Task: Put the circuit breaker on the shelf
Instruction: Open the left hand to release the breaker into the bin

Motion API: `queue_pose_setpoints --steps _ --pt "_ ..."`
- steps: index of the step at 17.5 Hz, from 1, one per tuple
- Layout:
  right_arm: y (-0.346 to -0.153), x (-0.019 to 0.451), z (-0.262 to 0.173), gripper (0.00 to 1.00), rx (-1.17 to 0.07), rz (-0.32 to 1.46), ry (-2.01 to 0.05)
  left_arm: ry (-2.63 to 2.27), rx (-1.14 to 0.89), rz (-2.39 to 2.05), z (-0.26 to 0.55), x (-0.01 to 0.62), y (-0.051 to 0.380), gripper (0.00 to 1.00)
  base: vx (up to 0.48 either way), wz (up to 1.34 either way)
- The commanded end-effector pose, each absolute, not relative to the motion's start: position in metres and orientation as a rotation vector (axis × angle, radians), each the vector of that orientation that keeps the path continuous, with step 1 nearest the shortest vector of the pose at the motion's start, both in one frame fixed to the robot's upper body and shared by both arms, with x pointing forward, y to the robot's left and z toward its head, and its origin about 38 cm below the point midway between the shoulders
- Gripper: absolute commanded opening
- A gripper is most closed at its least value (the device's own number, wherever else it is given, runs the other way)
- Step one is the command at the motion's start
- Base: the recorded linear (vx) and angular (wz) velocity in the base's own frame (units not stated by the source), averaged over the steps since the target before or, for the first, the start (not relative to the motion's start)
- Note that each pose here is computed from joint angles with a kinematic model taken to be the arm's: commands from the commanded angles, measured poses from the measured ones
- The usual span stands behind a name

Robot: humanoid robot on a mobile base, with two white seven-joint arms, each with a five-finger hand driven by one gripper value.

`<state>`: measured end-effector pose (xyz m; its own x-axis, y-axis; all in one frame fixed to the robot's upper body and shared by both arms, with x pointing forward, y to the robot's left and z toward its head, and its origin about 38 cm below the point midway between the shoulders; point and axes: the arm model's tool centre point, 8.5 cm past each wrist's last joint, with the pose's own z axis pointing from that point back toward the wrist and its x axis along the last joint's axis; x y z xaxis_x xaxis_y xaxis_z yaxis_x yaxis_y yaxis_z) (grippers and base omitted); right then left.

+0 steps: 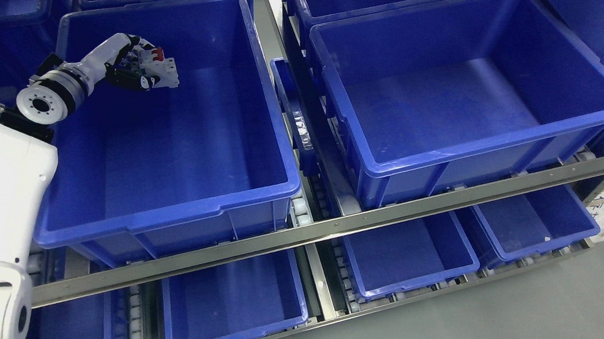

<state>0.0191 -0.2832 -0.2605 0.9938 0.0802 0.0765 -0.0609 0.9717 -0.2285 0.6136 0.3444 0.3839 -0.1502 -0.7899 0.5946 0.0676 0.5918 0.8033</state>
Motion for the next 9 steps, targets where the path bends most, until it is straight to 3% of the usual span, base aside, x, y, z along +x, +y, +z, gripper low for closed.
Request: queue_pose_setpoints --steps 1,5,9 --pt "-0.293 0.018 -0.259 1.0 -0.245 0.094 -0.074 -1.507 0.636 -0.819 0.371 0.618 0.349 0.8 0.0 0.0" --pt "-0.293 0.018 -0.259 1.0 -0.247 0.094 -0.074 -1.504 0.631 -0.831 0.37 0.619 0.344 0.99 0.0 0.0" --pt "-0.293 0.018 -0.259 1.0 -0.245 0.094 -0.074 -1.547 0.618 -0.796 0.379 0.62 0.339 0.99 0.0 0.0"
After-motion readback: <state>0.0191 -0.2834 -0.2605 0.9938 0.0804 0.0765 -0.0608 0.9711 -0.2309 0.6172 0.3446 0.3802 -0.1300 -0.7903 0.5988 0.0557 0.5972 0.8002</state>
